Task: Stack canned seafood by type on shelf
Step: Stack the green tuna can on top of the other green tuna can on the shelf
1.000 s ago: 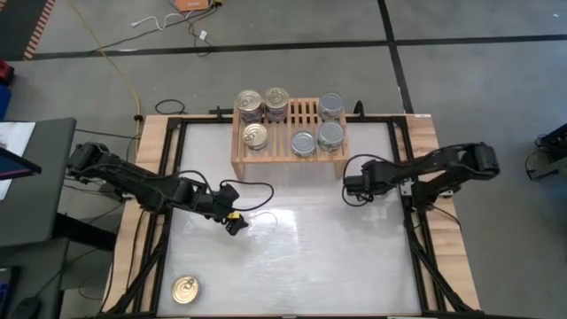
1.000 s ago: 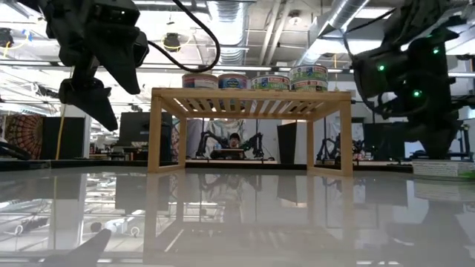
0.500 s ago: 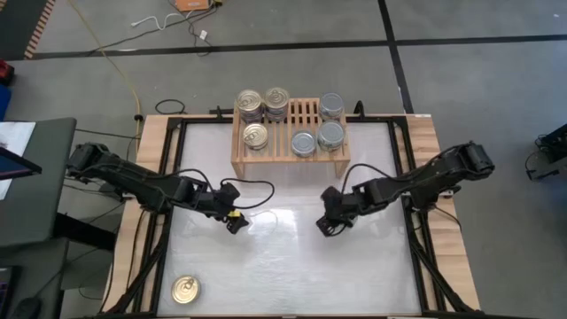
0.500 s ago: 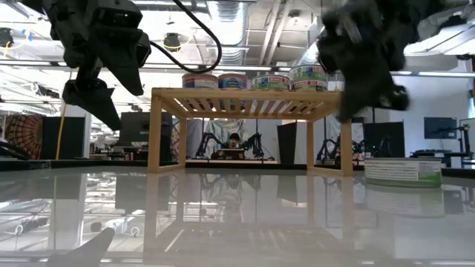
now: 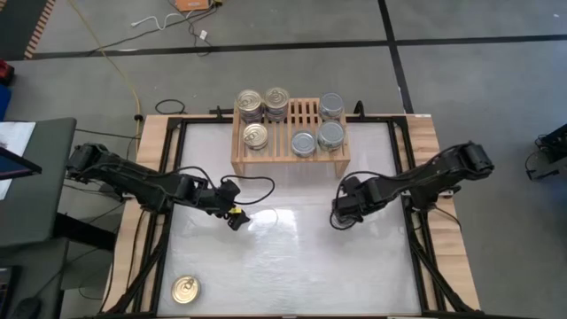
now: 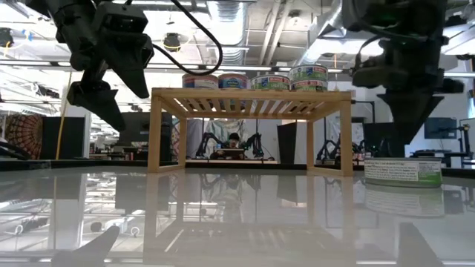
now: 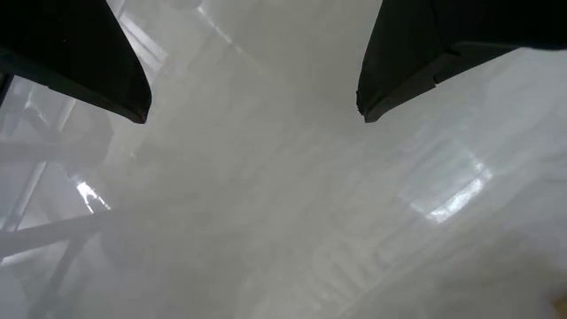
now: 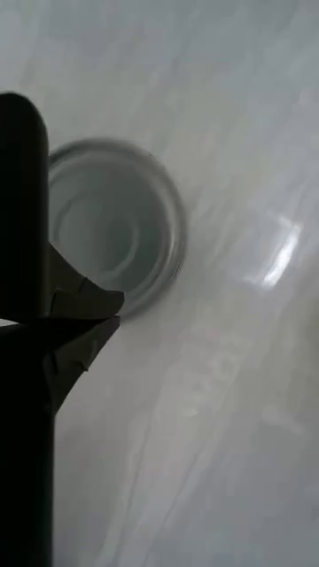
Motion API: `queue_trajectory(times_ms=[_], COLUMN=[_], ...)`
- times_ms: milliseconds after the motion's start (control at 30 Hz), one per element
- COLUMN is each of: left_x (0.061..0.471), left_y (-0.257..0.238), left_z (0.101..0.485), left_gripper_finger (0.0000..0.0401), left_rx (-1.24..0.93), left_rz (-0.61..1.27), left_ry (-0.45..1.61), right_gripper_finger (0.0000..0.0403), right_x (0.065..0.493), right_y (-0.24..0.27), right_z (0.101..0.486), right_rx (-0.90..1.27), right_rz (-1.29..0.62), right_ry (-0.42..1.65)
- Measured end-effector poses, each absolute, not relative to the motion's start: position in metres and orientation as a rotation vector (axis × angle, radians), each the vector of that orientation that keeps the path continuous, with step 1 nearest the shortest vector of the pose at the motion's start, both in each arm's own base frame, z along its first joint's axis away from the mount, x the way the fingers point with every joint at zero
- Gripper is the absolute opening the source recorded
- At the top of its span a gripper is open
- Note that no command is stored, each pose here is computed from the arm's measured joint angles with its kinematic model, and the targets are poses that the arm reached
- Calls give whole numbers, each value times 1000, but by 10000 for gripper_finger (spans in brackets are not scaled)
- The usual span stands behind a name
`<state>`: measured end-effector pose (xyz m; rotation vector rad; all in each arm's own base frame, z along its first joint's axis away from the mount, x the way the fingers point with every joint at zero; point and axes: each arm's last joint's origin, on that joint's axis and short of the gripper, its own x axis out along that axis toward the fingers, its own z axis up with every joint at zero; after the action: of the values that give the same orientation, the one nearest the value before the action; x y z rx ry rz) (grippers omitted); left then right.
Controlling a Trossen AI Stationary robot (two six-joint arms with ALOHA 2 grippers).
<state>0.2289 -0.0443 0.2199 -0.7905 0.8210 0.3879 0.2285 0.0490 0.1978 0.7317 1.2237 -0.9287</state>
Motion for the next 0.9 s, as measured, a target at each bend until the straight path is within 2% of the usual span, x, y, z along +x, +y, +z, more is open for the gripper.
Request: queue_trajectory(times_ms=[233,400,600,733,900], left_x=[229,229,231,232,233], left_y=[-44,-44,-45,-45,-45], left_z=[220,220,222,223,223], left_gripper_finger=[383,383,383,383,383], left_rx=[-790,-792,-816,-824,-853], left_rz=[388,385,374,365,373], left_ry=[821,817,790,780,774], right_gripper_finger=[18,19,25,24,26], right_x=[261,301,325,317,290], right_y=[59,70,76,73,65], right_z=[173,165,186,198,206], right_rx=[800,807,734,742,748], right_rz=[-762,-449,-205,-214,-374], right_ry=[1178,1065,837,837,968])
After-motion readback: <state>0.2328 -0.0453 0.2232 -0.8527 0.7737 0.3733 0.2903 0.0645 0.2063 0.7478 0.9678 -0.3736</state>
